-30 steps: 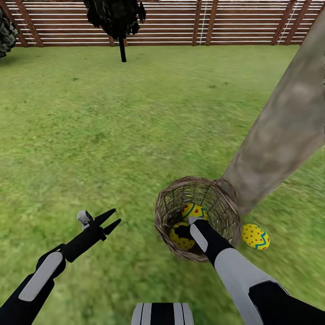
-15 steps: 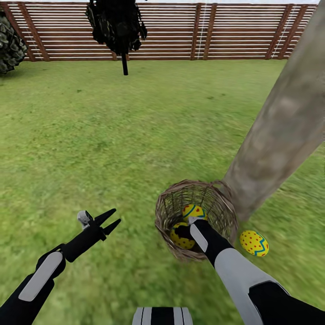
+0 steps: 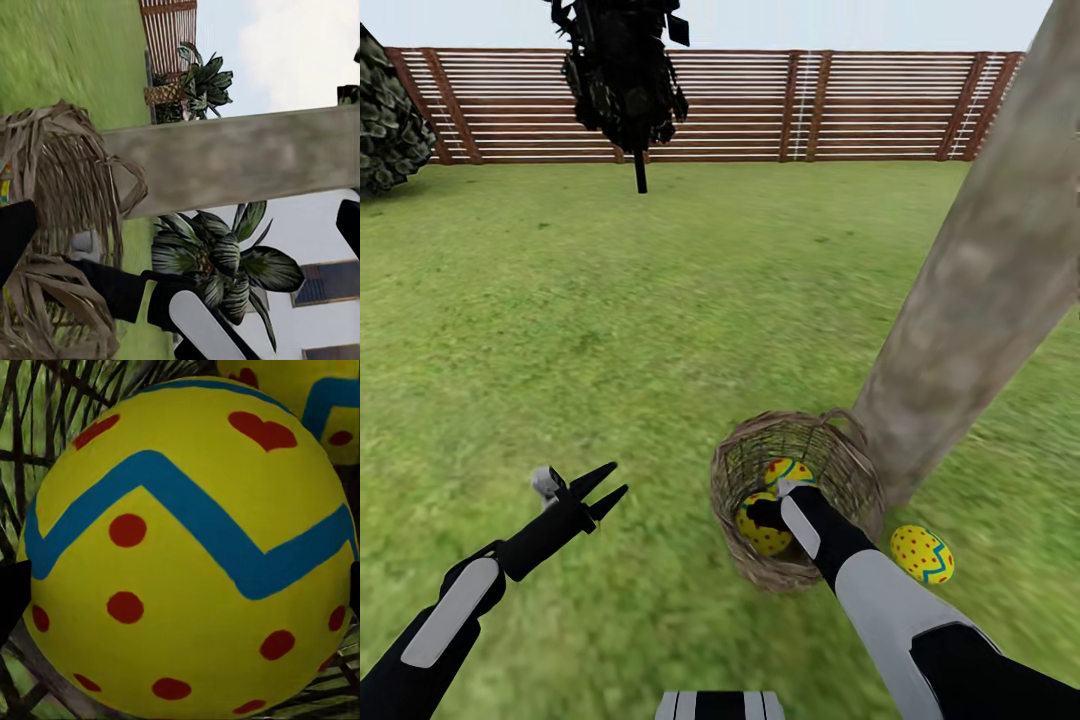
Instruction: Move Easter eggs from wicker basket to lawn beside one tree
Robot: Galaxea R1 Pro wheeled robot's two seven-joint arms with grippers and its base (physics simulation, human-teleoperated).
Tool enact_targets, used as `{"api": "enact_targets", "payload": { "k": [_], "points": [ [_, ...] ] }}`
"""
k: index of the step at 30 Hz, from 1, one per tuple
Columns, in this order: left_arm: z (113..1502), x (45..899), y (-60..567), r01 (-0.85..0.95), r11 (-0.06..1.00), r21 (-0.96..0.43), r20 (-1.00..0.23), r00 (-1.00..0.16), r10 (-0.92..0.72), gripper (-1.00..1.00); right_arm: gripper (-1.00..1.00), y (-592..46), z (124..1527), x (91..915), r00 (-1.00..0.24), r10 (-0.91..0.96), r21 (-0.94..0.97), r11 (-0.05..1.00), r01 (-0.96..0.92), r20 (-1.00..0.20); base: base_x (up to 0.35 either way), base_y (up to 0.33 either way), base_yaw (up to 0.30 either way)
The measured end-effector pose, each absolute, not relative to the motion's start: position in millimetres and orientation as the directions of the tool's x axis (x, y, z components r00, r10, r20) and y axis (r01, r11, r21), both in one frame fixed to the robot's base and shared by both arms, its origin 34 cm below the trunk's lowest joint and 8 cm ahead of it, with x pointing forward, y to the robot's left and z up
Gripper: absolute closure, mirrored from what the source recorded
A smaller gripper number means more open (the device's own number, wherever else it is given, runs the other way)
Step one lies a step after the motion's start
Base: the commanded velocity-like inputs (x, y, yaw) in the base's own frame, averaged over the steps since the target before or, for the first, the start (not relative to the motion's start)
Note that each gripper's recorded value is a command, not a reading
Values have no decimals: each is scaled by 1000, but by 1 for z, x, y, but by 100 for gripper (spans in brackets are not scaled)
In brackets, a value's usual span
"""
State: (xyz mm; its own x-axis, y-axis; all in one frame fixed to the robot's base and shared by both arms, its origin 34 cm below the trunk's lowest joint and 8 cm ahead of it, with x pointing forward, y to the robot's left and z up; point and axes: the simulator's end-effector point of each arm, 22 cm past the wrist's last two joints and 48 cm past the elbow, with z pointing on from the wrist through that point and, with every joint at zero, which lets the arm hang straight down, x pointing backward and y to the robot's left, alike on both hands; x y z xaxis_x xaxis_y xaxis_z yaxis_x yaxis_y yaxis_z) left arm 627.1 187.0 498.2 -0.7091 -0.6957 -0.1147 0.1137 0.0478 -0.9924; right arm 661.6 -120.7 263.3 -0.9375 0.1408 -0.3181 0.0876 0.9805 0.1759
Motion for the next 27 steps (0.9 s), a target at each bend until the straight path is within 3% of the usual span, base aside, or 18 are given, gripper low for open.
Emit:
{"api": "enact_targets", "payload": {
  "k": [24,27],
  "points": [
    [553,625,187,209,49,-977,-183,-695,-695,-100,100,-123,317,673,-913,138,178,981,73,-384,0,0,0],
    [560,624,187,220,48,-974,-191,-693,-695,-100,100,-114,324,669,-917,189,239,965,108,-350,0,0,0]
  ]
}}
